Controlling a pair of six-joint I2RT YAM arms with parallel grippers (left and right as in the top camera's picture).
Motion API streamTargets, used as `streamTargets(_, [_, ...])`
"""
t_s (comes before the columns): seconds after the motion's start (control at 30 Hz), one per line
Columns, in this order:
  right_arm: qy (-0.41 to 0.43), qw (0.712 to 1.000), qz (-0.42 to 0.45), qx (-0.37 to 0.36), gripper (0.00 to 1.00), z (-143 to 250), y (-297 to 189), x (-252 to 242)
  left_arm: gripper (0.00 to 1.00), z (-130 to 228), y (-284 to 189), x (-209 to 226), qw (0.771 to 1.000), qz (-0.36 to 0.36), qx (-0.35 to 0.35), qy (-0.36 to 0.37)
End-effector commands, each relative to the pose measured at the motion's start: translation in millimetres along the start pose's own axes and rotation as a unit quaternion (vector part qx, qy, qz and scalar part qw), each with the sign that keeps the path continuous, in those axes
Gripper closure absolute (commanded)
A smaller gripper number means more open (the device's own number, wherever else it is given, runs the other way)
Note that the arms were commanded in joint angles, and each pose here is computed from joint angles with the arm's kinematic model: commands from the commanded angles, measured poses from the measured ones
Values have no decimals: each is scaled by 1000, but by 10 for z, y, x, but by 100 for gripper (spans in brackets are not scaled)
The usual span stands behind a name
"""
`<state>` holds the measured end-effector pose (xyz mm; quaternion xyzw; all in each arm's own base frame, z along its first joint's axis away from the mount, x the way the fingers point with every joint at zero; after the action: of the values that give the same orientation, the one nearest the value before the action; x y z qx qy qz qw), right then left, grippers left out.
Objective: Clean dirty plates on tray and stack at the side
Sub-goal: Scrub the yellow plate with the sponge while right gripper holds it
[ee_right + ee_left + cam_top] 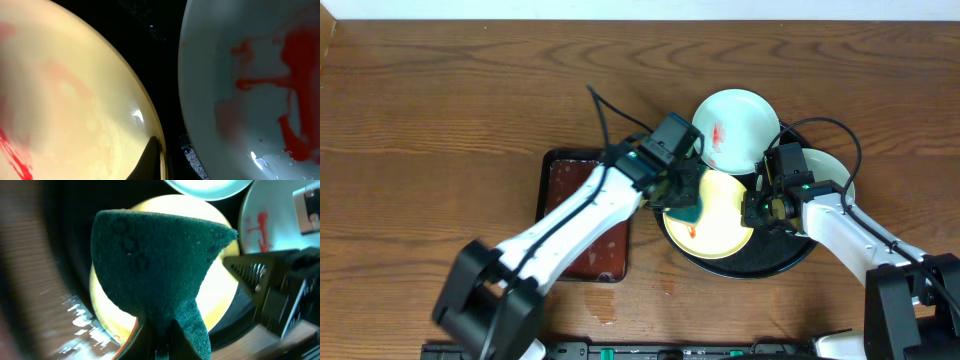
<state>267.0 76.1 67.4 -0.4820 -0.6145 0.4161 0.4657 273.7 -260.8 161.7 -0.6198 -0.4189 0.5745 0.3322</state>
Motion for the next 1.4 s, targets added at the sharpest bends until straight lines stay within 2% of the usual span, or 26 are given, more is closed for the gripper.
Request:
streamTargets(0.0, [-9, 999, 6, 48, 99, 207, 167, -30, 92, 146, 292, -70, 998, 9, 53, -26])
streamTargets(0.1, [-9, 999, 6, 48, 99, 209, 167, -28, 93, 225, 555, -84, 996, 4, 78, -35])
streamTargets(0.2, [-9, 999, 6, 49, 99, 210, 167, -28, 92, 302, 803, -163, 992, 34, 114, -27])
streamTargets(0.37, [-8, 999, 6, 52, 99, 223, 166, -30, 93, 314, 1083, 2, 992, 2, 125, -32])
streamTargets(0.5, [-8, 998, 7, 55, 99, 234, 164, -32, 93, 130, 1037, 312, 992, -88, 72, -51])
streamTargets(0.67, [-7, 998, 8, 63, 99, 261, 161, -37, 92, -155, 764, 600, 978, -199, 8, -68])
streamTargets(0.83, [-5, 998, 9, 65, 99, 267, 160, -39, 92, -309, 584, 629, 967, -253, -25, -34])
streamTargets(0.93, [-5, 998, 9, 65, 99, 267, 160, -39, 92, -293, 598, 621, 966, -256, -26, -31])
streamTargets(1.1, [-5, 998, 9, 66, 99, 271, 160, -38, 93, -241, 794, 467, 977, -212, -18, -23])
streamTargets(1.23, [-5, 998, 9, 67, 99, 274, 159, -39, 93, -67, 1069, 181, 993, -93, 67, -27])
streamTargets(1.3, [-5, 998, 9, 68, 99, 278, 159, -39, 93, 34, 1164, 4, 993, -21, 116, -29])
streamTargets(1.37, [-5, 998, 9, 68, 99, 278, 159, -39, 93, 100, 1211, -105, 988, 18, 146, -46])
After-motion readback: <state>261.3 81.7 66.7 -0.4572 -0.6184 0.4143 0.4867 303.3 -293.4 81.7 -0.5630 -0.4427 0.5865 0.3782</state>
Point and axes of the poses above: each gripper's point midway between its finger pads, its own y axis out along the fingers, its own x axis along the line the jaws close on, z = x × y, the point moved 7 cm from there along -y, back along the fingers, and after that the axes turned 10 degrees about -y, right-handed, at the moved point
